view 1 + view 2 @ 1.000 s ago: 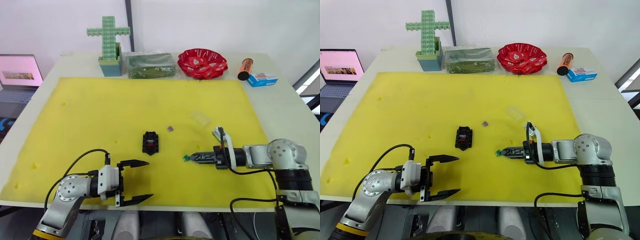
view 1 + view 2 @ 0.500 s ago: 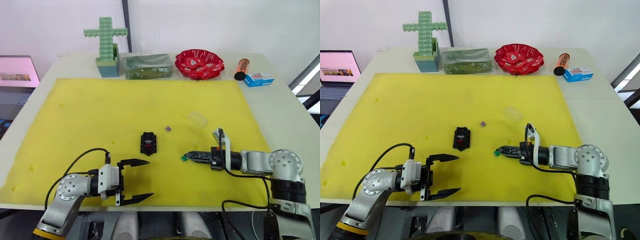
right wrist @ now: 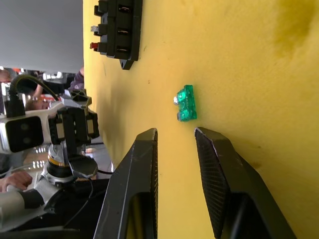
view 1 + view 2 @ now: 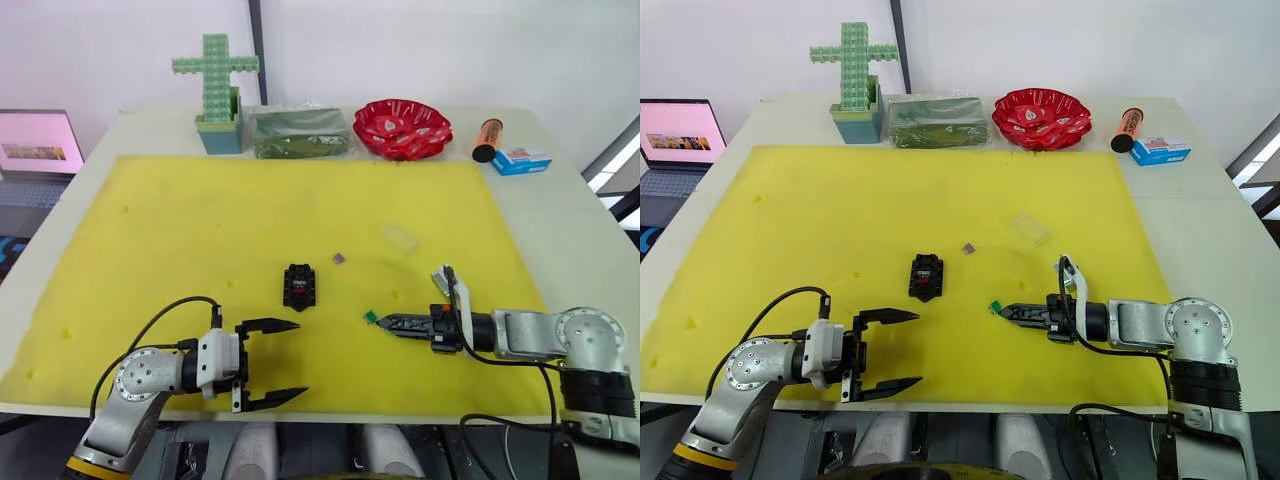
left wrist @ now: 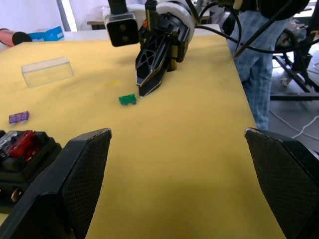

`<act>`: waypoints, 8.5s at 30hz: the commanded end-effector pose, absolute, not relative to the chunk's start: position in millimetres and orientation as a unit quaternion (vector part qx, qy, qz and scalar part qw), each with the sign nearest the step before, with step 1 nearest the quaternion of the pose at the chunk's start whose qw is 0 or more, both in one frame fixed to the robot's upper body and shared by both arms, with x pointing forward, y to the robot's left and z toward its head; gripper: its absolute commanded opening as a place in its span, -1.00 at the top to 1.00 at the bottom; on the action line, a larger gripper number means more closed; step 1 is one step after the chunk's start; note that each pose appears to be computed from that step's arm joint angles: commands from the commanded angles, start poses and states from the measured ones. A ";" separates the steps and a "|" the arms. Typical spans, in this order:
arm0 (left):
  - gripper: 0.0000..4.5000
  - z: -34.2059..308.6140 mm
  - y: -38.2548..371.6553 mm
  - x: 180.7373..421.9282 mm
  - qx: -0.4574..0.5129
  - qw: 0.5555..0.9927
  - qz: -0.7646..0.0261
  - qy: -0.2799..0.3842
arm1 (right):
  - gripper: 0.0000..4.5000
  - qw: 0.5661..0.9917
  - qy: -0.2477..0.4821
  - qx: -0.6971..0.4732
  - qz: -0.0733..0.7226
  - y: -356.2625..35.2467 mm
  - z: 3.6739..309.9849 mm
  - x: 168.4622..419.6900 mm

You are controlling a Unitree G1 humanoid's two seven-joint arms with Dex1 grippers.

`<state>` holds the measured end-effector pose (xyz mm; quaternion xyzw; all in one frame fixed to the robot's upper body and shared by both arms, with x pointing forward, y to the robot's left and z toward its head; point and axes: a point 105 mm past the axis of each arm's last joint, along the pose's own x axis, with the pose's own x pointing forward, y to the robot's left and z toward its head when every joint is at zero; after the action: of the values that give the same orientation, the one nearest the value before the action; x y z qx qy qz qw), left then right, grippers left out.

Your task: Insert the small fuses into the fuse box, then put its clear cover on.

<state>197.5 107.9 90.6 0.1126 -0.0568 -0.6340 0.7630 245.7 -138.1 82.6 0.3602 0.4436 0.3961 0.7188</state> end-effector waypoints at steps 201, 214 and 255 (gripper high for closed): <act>-1.00 115.7 148.6 260.9 0.103 0.872 -0.473 -0.074 | 0.38 0.690 0.153 -0.341 0.620 9.5 157.9 315.6; -1.00 116.0 150.2 261.3 0.105 0.873 -0.471 -0.073 | 0.38 0.704 0.125 -0.304 0.629 13.1 179.3 314.0; -1.00 115.2 149.1 257.9 0.107 0.869 -0.478 -0.072 | 0.99 0.737 0.153 -0.265 0.603 -2.7 150.9 318.9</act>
<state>259.7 149.1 105.5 0.0975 -0.0510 -0.4767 0.8722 319.5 -4.5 149.5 -0.2640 0.1581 0.6014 0.7373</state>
